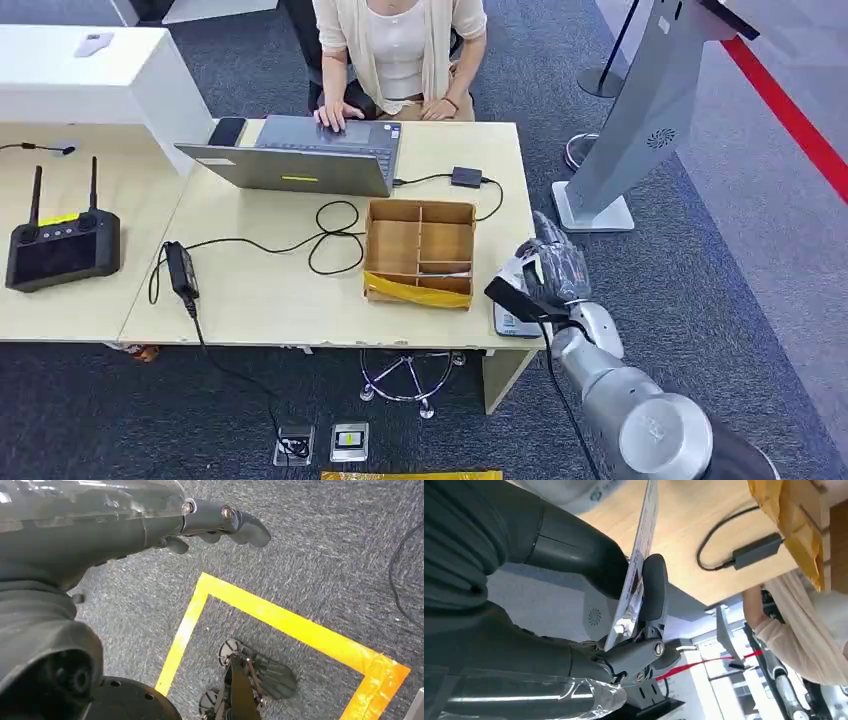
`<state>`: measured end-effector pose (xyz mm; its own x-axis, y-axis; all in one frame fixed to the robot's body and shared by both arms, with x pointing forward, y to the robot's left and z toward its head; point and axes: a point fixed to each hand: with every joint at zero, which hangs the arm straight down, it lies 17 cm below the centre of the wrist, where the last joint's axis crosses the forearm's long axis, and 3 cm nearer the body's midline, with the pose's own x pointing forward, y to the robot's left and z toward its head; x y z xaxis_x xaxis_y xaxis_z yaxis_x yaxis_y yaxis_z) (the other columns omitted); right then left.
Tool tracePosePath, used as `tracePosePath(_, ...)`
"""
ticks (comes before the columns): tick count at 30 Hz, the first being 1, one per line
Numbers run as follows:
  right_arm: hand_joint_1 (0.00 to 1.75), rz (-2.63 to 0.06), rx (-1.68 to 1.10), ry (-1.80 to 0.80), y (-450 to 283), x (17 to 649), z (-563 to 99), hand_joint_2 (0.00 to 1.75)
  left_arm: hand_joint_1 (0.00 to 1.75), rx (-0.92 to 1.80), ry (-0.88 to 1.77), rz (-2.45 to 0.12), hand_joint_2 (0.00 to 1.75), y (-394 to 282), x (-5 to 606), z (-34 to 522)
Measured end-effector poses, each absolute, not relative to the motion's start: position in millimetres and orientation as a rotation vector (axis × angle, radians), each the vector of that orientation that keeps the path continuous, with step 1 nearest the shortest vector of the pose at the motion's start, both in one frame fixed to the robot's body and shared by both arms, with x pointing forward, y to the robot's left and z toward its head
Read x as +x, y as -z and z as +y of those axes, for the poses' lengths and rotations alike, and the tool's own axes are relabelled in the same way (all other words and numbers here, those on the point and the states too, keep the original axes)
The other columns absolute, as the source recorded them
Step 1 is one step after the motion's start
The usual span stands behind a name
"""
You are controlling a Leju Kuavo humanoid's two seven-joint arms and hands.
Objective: Pass the card to the sensor for recognition and then transmit it.
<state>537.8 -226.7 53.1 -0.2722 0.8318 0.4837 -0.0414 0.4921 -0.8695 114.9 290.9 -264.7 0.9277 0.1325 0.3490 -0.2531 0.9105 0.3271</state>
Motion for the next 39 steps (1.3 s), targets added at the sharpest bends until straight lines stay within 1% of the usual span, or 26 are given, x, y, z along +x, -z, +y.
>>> tracePosePath(11, 1.75, -1.575, -0.658, -0.972, -21, 515, -230, 1.75, 0.0, 0.385, -0.203, -0.321, 0.0, 265, 113, 292)
tracePosePath(20, 1.75, -1.556, -0.673, -0.944, -17, 513, -243, 1.75, 0.0, 0.383, -0.205, -0.307, 0.0, 266, 110, 292)
tracePosePath(29, 1.75, -1.531, -0.715, -0.915, -21, 519, -274, 1.75, 0.0, 0.384, -0.211, -0.303, 0.0, 266, 109, 293)
tracePosePath(39, 1.75, -1.517, -0.728, -0.888, -18, 517, -286, 1.75, 0.0, 0.382, -0.201, -0.308, 0.0, 266, 110, 294)
